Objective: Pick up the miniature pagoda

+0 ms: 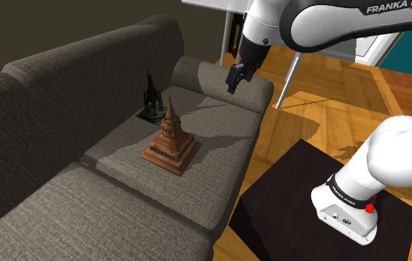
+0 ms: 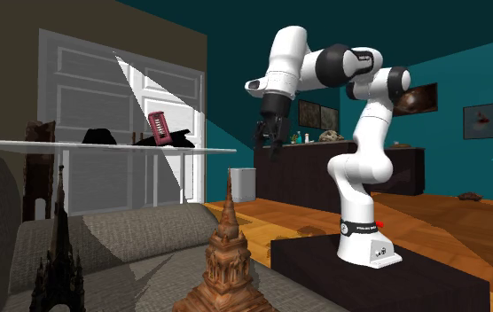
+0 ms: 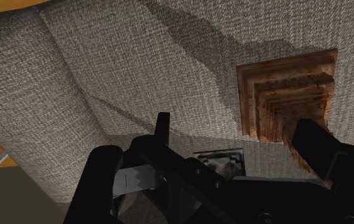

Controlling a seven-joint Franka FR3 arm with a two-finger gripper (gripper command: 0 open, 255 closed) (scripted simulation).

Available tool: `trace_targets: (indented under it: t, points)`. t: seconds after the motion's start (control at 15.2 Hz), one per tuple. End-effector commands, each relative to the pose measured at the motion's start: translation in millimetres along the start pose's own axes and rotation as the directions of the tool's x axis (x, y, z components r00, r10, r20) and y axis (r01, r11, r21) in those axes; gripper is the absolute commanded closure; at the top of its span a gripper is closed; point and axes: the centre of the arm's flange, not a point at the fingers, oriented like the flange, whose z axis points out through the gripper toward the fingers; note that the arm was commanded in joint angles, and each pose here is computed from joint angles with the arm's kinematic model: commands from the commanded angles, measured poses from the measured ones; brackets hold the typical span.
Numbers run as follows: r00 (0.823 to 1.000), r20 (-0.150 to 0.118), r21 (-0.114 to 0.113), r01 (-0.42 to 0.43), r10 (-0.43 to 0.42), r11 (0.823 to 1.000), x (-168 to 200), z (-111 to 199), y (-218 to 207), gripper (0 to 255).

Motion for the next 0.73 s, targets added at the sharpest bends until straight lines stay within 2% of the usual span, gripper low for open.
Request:
trace_targets:
  t: [0.0,0.66]
  points:
    - [1.000,-0.025,-0.002,0.018,-0.018,1.000,12,8,-19,0]
    - [0.984,-0.139,-0.027,0.106,-0.109,0.994,66,53,-122,0]
